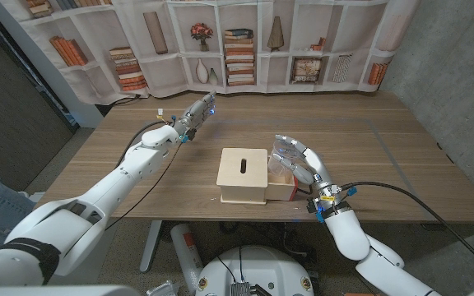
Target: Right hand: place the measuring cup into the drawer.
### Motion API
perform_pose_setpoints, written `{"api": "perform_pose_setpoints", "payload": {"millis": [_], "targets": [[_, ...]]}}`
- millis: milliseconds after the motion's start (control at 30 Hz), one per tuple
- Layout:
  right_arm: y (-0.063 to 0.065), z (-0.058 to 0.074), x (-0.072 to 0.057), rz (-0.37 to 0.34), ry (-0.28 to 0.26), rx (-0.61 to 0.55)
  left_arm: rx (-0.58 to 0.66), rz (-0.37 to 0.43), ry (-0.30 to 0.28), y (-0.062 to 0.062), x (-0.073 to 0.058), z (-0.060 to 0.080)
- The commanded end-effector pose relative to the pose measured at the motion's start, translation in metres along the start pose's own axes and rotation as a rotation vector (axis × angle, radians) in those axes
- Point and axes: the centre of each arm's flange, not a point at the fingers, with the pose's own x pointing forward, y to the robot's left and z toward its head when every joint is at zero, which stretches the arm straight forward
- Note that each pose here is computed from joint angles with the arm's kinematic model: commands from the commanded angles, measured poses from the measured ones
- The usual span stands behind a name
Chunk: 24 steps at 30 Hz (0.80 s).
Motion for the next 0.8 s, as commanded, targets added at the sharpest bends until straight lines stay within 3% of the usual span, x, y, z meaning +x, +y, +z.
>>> {"api": "perform_pose_setpoints", "payload": {"millis": [33, 800], "targets": [[-0.0009, 0.0028, -0.0001, 0.023, 0.0, -0.019, -0.004, -0.001, -0.002, -0.0012, 0.0003, -0.0012], [-0.002, 0.0033, 0.0024, 0.063, 0.016, -0.052, -0.008, 0.002, 0.002, -0.0015, -0.0026, -0.0046]]}}
